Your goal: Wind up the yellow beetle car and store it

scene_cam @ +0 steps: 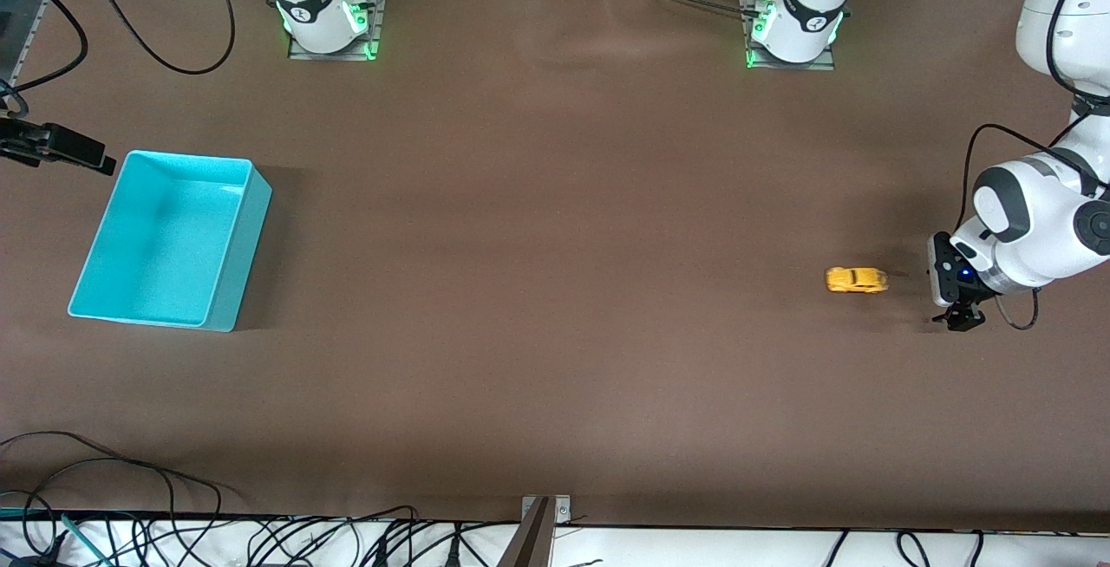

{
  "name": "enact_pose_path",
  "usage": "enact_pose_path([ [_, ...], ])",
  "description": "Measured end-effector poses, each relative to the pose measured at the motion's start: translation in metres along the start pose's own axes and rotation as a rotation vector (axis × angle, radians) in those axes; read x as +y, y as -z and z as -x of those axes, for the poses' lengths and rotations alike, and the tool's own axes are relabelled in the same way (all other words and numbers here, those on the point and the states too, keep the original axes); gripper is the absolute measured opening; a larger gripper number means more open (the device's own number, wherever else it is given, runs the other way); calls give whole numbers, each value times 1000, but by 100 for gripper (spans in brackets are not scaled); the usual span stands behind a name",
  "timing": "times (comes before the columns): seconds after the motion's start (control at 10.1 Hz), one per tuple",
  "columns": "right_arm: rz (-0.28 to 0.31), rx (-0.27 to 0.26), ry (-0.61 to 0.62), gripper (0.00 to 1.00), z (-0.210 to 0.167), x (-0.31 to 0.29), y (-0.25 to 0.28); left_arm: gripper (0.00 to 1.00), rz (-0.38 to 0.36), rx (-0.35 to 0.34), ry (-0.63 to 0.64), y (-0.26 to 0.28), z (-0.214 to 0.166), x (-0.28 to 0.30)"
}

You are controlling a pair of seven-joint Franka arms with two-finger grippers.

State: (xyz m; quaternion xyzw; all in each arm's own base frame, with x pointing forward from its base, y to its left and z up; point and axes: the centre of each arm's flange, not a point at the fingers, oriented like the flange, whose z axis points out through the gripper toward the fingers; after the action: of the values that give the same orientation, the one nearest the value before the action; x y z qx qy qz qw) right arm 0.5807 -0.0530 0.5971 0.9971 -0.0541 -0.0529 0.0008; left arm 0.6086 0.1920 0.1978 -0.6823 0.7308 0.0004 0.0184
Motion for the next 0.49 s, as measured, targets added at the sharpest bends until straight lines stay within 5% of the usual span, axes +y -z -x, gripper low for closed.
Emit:
enact_pose_path([
  [0.49, 0, 0, 0, 100, 0, 0, 0, 100, -69, -23, -7, 44, -2, -15],
])
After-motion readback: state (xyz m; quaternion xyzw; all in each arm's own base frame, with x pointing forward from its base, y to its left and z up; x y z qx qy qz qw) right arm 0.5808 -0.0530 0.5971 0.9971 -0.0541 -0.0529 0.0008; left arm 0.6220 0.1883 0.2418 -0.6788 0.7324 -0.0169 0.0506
